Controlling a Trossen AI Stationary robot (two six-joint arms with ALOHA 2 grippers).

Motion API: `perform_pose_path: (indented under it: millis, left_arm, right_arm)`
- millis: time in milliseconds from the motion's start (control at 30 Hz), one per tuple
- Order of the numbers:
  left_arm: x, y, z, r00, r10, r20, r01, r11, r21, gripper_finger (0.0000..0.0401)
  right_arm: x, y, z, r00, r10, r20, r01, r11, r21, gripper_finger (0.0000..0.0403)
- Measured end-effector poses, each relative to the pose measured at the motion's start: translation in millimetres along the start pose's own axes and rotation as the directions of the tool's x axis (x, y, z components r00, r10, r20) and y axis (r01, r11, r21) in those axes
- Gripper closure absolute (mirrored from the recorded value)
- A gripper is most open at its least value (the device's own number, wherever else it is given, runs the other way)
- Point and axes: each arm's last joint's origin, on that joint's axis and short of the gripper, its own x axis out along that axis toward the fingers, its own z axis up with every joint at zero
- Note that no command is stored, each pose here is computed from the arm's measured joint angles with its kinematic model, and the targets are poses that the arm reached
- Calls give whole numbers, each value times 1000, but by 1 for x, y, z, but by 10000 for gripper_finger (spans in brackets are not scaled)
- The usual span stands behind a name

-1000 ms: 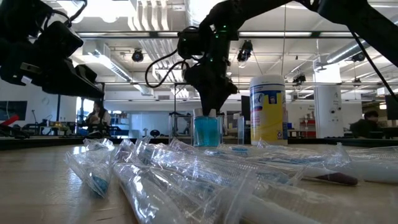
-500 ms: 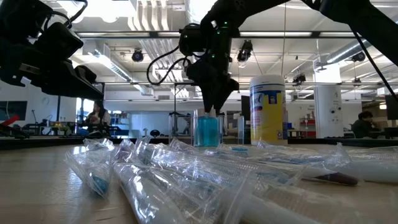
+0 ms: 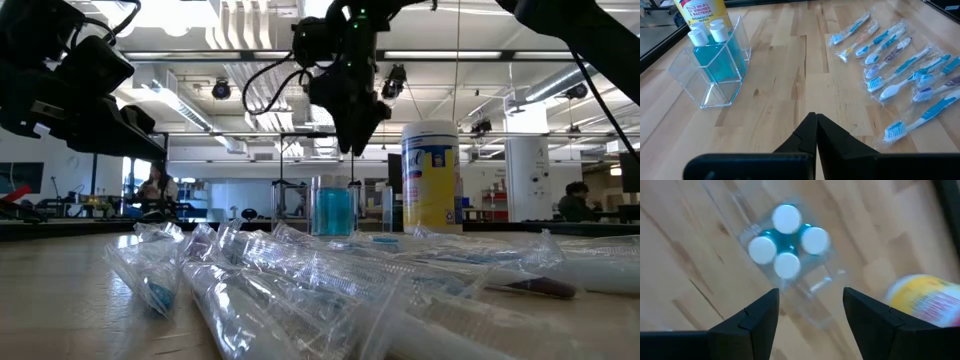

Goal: Pick & Place toothbrushing station
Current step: Put the blue toothbrush into the transparent organizer

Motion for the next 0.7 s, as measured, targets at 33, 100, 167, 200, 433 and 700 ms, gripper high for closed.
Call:
perform_pose_path:
  millis: [33, 100, 167, 200, 433, 700]
  left_arm:
    - [0, 0, 0, 1000, 0, 0, 0, 1000, -1, 391]
    - [0, 0, 0, 1000, 0, 0, 0, 1000, -8, 391]
    - [0, 0, 0, 1000, 0, 0, 0, 1000, -16, 391]
    - [0, 0, 0, 1000, -1, 0, 1, 1000, -17, 391]
    - [0, 0, 0, 1000, 0, 4, 0, 999, -45, 391]
    - [0, 0, 1, 1000, -1, 7, 1, 996, -89, 391]
  right_arm:
    - [-7, 0, 0, 1000, -7, 15, 7, 1000, -6, 187]
    - [-24, 0, -1, 997, -4, 76, 6, 1000, -20, 188]
    - [-46, 3, -4, 985, 2, 174, 8, 999, -54, 188]
    - [-58, 6, -5, 971, -1, 238, 18, 997, -69, 189]
    - [-151, 43, -41, 701, 147, 698, 79, 957, -280, 213]
    - [-205, 32, -122, 382, 517, 766, -73, 843, -533, 326]
